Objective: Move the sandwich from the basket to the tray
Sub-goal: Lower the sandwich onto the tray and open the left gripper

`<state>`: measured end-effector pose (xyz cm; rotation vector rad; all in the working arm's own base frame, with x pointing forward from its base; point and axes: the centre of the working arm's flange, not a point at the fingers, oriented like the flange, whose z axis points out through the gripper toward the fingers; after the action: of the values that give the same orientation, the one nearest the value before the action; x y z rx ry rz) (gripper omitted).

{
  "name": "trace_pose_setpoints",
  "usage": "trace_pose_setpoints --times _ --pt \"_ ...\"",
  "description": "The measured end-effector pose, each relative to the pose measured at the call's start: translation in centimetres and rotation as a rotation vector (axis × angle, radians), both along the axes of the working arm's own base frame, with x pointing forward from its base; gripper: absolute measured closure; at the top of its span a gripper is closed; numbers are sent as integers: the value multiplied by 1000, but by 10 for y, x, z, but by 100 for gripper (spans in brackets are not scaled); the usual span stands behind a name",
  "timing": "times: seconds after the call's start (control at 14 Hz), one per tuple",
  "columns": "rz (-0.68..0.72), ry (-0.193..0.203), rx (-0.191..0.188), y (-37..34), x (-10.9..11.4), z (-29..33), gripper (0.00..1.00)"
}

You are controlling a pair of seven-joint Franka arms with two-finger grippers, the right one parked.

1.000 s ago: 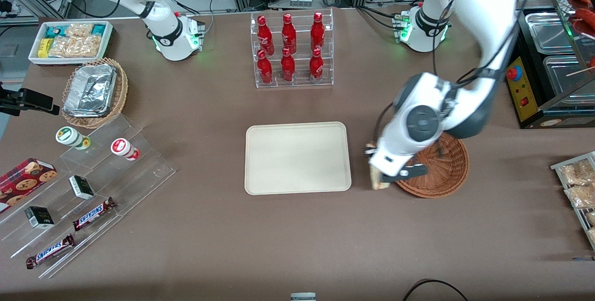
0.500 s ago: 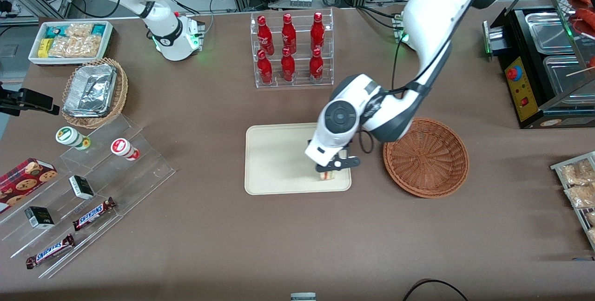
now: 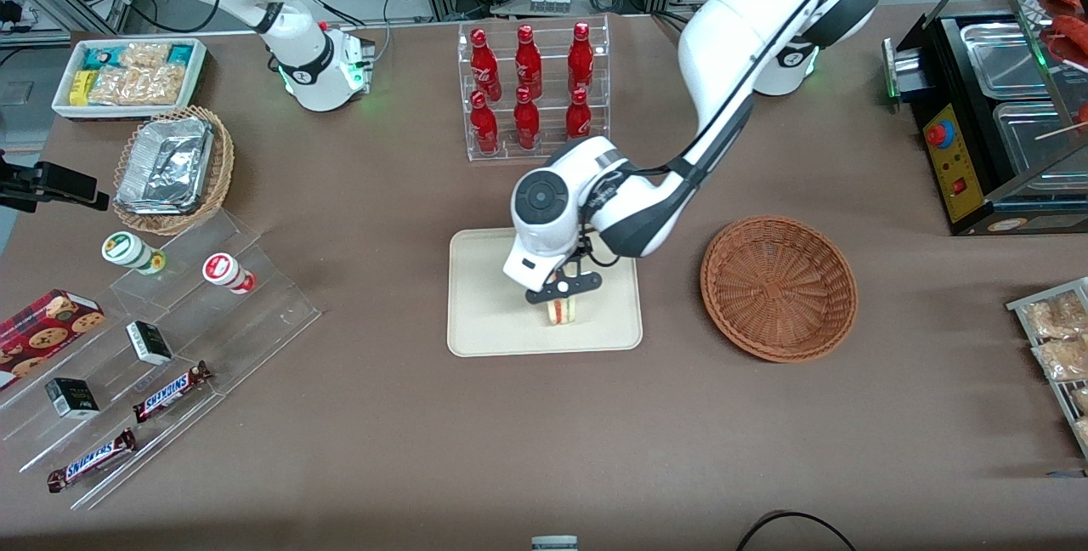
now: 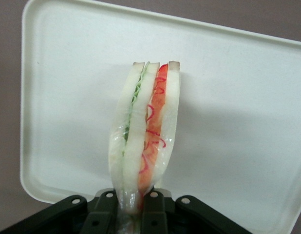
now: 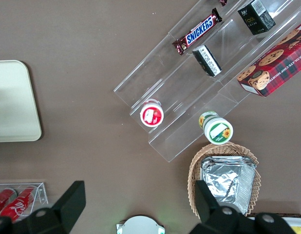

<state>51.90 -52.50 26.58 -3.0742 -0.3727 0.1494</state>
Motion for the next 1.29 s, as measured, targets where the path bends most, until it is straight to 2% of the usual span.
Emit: trace_pose_setpoints --times 0.21,0.64,0.79,1.29 --pt "30 -8 5 -10 0 -10 84" --pt "71 -1 14 -14 -1 -32 84" --pt "72 -4 11 -15 -1 -30 69" --pt "91 -27 8 -9 13 5 1"
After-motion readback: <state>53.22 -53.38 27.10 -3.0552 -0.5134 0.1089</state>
